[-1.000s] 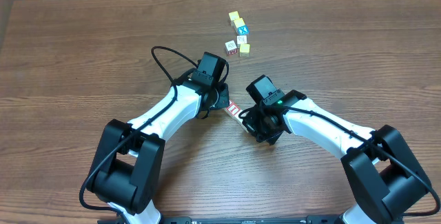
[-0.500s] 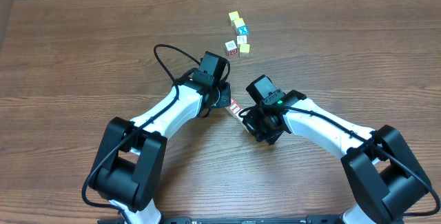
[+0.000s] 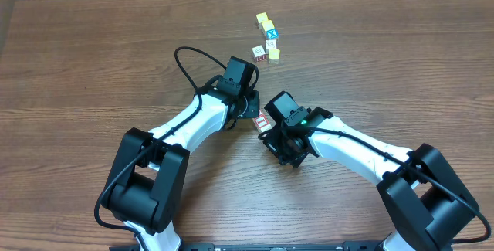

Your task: Flip 5 blocks

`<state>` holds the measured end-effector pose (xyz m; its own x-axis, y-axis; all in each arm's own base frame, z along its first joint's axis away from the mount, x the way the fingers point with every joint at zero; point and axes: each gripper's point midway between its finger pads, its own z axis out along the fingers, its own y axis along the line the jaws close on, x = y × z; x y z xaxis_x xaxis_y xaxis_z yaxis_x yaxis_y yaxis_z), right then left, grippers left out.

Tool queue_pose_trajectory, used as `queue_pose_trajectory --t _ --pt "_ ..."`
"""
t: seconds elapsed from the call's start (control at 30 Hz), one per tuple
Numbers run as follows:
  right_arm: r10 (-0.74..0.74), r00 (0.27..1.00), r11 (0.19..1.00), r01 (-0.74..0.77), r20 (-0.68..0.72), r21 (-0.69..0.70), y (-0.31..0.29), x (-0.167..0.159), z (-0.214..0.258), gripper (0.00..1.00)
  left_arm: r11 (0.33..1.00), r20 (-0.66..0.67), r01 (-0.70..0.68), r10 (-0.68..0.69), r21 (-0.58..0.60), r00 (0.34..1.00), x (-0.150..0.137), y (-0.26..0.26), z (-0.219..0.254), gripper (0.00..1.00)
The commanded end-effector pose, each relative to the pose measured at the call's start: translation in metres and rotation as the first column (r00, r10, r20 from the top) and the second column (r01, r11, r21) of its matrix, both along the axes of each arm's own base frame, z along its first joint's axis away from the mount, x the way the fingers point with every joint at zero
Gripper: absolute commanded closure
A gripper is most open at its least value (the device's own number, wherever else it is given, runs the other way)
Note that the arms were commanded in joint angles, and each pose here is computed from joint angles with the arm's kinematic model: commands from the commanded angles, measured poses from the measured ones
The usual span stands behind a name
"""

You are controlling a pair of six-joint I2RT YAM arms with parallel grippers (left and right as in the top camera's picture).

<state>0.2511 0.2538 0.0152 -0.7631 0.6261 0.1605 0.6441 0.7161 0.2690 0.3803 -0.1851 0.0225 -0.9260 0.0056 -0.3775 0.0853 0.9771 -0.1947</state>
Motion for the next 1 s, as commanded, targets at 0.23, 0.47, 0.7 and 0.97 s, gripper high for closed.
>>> queue_pose_trajectory --t 0.23,0.47,0.7,0.97 --pt "-0.056 0.998 0.998 0.055 0.036 0.013 0.004 0.013 0.004 0.96 0.996 -0.032 0.081 -0.083 -0.043 0.996 -0.008 -0.017 -0.008 0.96" --pt "-0.086 0.996 0.996 0.085 0.032 0.027 0.008 0.013 0.005 0.96 0.995 -0.023 0.087 -0.088 -0.058 0.996 -0.006 -0.021 -0.006 0.96" --pt "-0.064 0.997 0.997 0.062 0.052 0.046 0.018 0.012 0.007 0.96 0.994 -0.009 0.087 -0.088 -0.064 0.996 -0.003 -0.022 -0.005 0.96" --pt "-0.061 0.996 0.997 0.059 0.057 0.051 0.020 0.012 0.008 0.96 0.995 -0.029 0.086 -0.088 -0.056 0.996 -0.005 -0.021 -0.015 0.96"
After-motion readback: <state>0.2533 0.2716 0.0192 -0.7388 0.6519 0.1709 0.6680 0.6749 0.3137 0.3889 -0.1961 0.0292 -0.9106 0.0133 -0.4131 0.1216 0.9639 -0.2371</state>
